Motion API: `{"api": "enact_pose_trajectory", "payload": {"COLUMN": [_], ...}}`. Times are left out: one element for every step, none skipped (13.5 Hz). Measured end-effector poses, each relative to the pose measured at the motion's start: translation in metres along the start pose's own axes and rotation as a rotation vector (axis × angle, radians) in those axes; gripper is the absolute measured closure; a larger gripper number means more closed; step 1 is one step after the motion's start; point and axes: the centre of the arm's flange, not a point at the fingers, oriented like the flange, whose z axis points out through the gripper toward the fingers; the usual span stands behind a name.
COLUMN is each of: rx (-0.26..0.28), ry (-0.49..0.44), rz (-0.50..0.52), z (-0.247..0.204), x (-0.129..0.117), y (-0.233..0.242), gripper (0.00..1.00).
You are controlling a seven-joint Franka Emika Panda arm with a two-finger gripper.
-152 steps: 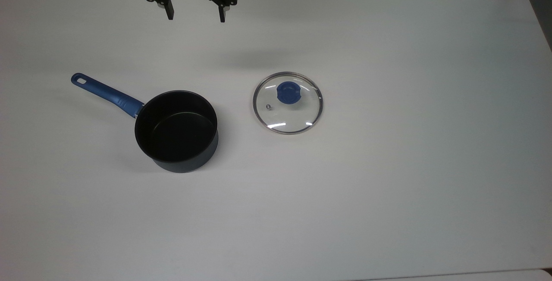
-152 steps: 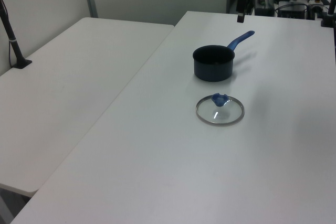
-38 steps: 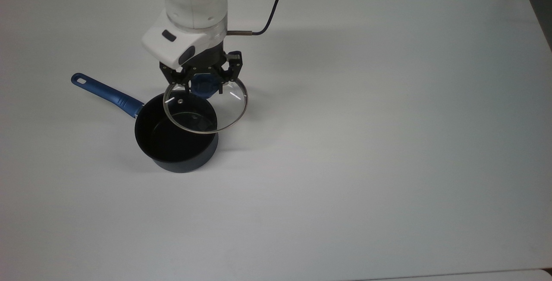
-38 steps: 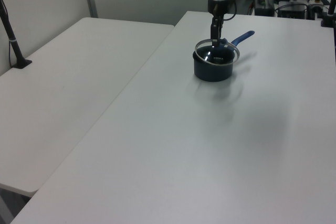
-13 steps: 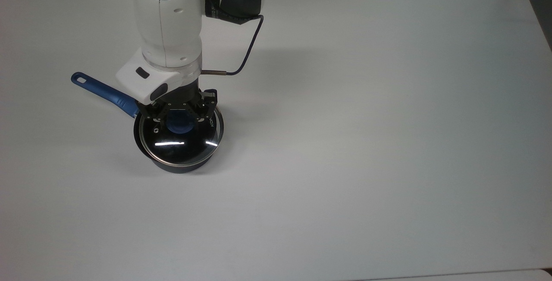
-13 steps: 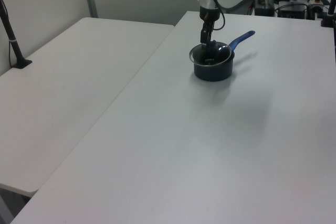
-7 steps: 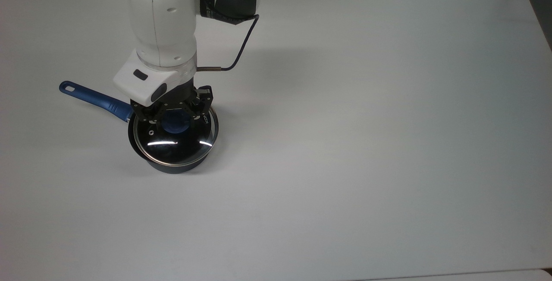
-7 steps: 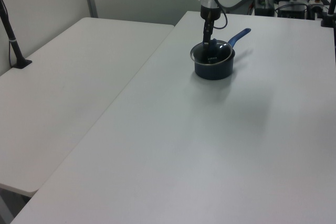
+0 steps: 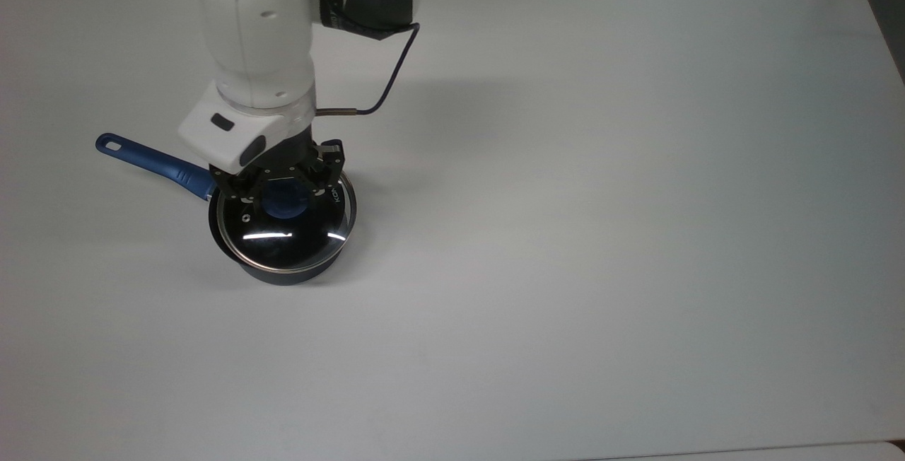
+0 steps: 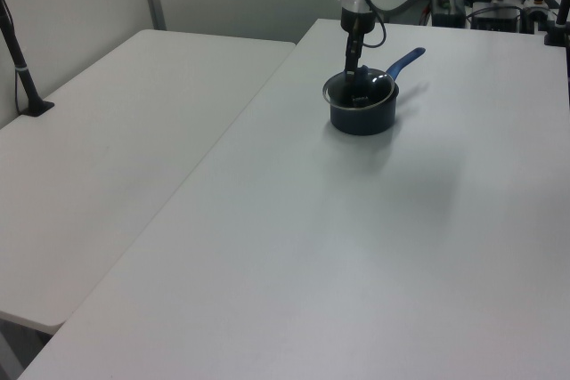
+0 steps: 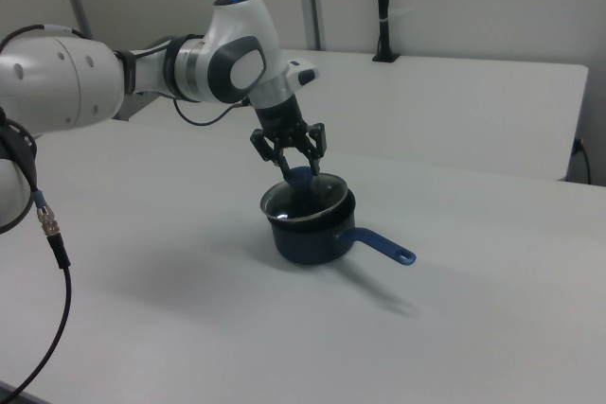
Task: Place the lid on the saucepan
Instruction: 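Lower the lid onto the saucepan rim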
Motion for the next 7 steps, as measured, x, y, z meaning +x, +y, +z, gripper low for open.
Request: {"api": "enact_pose_trajectory", "payload": {"rx": [0.004,0.007,0.010,0.014,0.015,0.016,0.015], "ry": [0.002,0.004,0.007,0.013,0.018,0.022,0.021], "rz": [-0.001,0.001,0.005,0.002,-0.002,-0.010,-0.018], "z": [0.000,0.000,-0.001,-0.004,-0.006,-0.008,-0.007], "x": [-0.002,-0.003,-0.005,-0.007,-0.010,-0.013,-0.014], "y": [0.005,0.010,0.015,0.020,0.028,0.036,0.038], "gripper": [0.39,0.39,0.39,0.39,0.39,0.39,0.39]}}
